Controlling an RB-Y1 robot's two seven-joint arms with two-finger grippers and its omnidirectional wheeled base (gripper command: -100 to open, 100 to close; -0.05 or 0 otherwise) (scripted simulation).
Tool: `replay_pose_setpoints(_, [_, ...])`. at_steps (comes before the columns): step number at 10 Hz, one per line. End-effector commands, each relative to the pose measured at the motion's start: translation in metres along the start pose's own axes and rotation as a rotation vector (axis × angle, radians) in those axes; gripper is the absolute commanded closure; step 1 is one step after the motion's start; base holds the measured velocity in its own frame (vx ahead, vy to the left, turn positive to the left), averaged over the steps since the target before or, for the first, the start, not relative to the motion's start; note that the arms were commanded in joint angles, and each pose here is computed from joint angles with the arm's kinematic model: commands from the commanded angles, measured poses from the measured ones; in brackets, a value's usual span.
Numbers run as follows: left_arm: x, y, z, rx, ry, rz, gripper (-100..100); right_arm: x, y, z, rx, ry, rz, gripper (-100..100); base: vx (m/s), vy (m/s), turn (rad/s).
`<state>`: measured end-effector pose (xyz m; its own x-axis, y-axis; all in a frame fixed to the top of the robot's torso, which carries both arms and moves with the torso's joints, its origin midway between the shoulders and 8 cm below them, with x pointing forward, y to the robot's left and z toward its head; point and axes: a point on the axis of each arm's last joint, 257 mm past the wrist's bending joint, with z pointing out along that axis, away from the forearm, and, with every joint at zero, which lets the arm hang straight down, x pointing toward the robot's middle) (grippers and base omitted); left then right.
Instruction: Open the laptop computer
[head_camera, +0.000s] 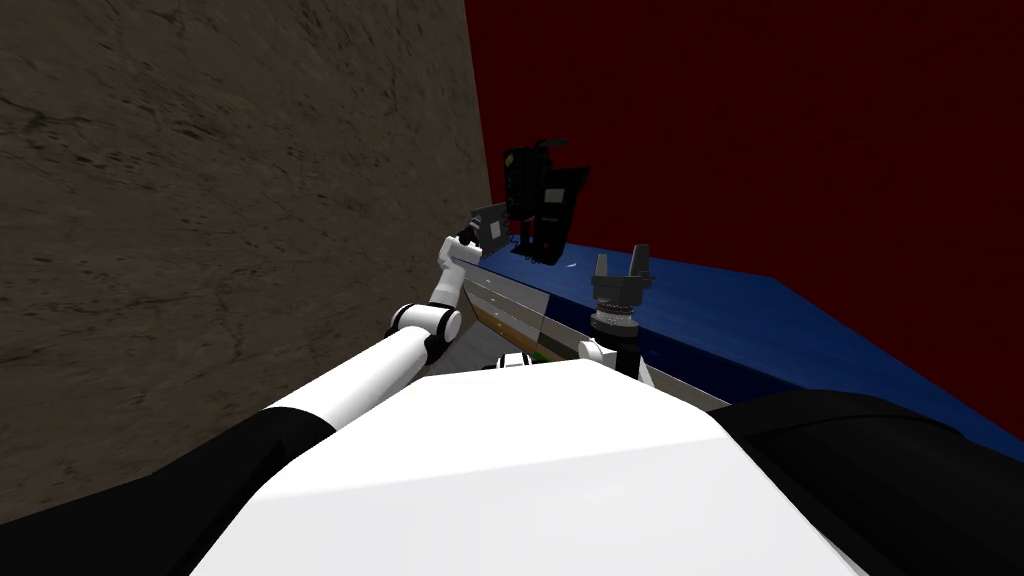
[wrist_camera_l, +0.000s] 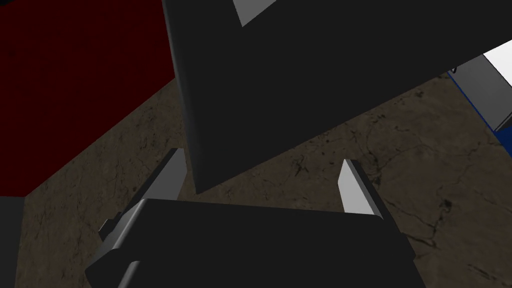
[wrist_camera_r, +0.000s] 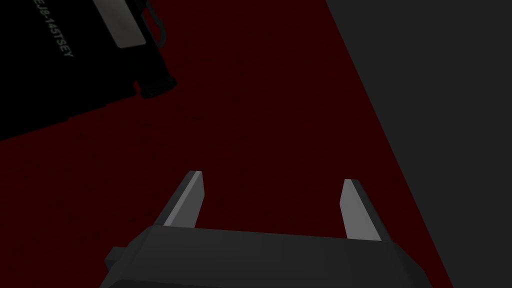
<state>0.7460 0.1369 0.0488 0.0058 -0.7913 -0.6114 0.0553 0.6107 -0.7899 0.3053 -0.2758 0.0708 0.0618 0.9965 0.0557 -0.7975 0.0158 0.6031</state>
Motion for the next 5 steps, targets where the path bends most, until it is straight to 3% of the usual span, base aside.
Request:
replay_pose_setpoints(1, [-0.003,-0.012,0.006,-0.020,0.002,0.021,-100,0.000,0.000,0.000,0.000,0.000,0.000,0,0.013,0.012,0.000])
replay_pose_setpoints(5, [-0.013,-0.030,0.014,-0.060,-0.002,0.062,-100,0.000,0.000,0.000,0.000,0.000,0.000,0,0.011,0.012,0.002])
